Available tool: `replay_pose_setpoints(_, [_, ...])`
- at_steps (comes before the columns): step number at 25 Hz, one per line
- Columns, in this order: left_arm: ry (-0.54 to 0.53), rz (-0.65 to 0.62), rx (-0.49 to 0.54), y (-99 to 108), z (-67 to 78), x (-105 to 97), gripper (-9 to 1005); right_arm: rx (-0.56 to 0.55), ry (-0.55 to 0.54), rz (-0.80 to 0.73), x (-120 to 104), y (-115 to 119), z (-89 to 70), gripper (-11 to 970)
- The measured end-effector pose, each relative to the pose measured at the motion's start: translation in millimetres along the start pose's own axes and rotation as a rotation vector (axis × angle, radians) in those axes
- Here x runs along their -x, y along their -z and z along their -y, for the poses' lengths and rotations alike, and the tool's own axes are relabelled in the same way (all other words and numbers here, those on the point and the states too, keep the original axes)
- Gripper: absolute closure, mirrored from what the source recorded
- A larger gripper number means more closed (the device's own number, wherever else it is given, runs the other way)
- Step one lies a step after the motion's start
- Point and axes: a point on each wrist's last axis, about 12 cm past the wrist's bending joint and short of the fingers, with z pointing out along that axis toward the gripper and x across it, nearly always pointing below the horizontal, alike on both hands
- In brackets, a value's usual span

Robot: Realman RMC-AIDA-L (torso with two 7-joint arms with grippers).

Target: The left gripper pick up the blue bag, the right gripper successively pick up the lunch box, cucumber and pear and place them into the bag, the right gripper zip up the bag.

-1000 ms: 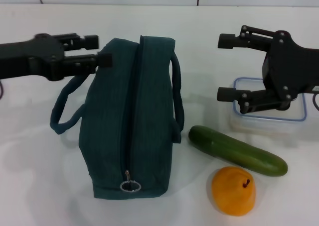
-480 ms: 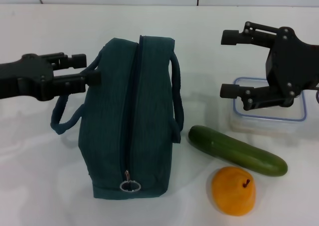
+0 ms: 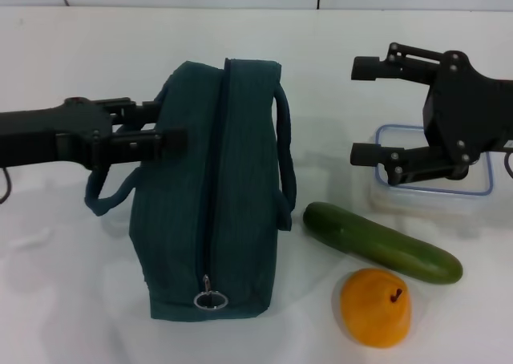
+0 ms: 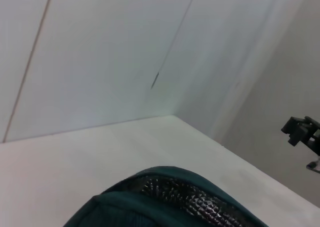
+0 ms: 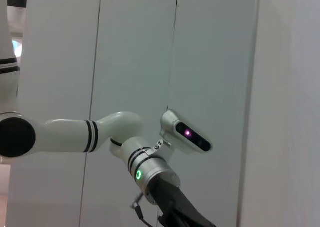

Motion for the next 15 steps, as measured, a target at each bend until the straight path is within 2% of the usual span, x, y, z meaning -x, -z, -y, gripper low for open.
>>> replay_pose_setpoints(9, [0.018, -0.007, -0.007, -10, -12.6, 3, 315, -0.007, -0.014, 0.007, -3, 0, -3.8, 82])
replay_pose_setpoints(15, [-0.024, -0.011, 0.014, -13, -16.8, 6, 318, -0.023, -0.029, 0.008, -7, 1, -6.3, 83])
